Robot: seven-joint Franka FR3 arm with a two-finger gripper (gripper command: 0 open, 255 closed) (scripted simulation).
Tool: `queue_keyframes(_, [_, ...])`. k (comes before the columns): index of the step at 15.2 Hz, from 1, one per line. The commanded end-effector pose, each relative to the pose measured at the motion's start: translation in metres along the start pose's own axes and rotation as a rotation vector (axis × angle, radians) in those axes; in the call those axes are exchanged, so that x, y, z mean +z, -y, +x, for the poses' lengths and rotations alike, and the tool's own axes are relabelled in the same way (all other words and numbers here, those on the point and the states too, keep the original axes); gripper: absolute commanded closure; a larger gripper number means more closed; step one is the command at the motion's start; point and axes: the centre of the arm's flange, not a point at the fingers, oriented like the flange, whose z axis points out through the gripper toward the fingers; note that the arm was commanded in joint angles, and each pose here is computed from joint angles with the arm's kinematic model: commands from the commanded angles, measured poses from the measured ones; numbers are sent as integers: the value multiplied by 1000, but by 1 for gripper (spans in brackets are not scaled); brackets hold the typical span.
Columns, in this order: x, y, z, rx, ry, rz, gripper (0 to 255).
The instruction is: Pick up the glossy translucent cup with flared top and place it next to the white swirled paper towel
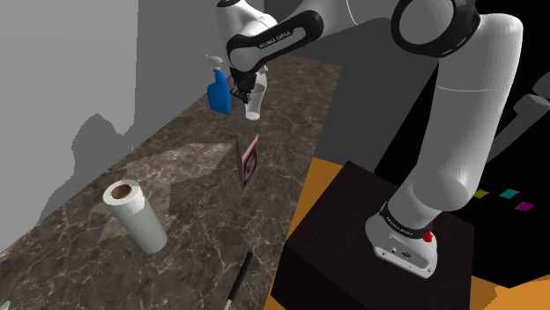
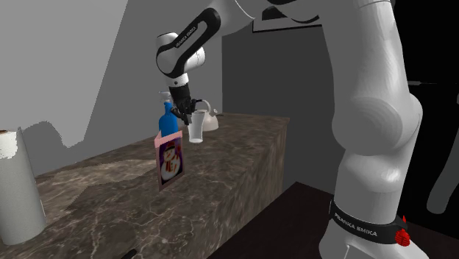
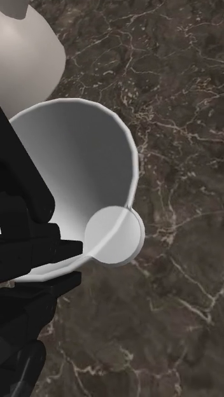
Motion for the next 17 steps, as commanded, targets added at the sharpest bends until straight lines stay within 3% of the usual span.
queue_keyframes(1, [-10,-3,0,0,0,0,255])
queue_keyframes(17, [-92,-26,3,0,0,0,255])
